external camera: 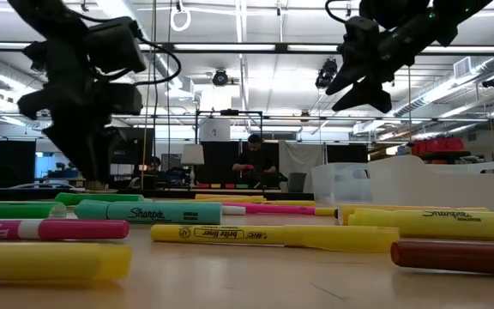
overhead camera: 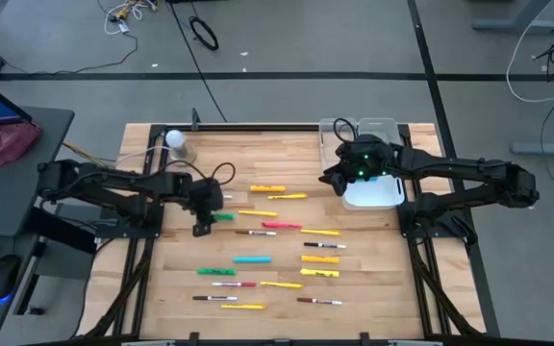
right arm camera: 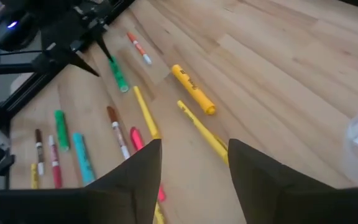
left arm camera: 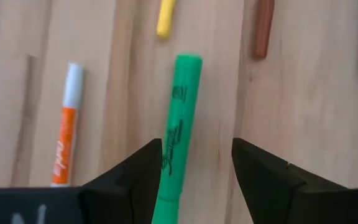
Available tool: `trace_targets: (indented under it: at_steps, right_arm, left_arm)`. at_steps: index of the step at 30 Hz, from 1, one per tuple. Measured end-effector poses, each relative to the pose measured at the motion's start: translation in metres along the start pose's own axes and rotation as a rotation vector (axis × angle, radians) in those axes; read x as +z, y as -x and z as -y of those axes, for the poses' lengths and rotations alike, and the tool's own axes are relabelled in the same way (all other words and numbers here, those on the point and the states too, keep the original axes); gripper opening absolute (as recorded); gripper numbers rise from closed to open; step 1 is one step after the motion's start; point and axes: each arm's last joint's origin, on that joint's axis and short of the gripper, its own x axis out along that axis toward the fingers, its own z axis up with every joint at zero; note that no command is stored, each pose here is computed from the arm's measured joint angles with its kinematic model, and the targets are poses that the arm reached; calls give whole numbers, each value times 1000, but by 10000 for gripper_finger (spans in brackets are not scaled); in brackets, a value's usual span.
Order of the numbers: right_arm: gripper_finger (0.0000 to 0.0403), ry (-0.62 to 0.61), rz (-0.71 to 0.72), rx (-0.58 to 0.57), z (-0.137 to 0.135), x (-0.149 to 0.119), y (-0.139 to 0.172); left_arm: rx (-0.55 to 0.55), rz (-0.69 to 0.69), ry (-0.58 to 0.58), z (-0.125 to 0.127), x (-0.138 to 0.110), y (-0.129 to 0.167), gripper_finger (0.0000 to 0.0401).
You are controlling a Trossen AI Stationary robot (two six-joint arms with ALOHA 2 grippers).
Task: Pick & Place Markers
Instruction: Put the green highlighter pen into the white bin
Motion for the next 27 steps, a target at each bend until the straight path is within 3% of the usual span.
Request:
trace_targets:
  at_steps: [7,16,20,24,27]
  right_arm:
    - [180,2,-21,57,-2,0,1]
    - [180,-17,97,156,-12,7,28]
    - [180,-2,161,191,-16,9,41]
    - [181,5,180,201,-17,10,44]
    - [181,-1,176,199,-16,10,43]
  left_arm:
    - [67,-47,-30,5,-20,-13,166]
    - [40,9,55,10,-27,-22,71]
    - [21,38,145,11,-25,-22,66]
    - [-16,116,296,14,-4,-12,66]
    - [-22,216,325,15,24,5,66]
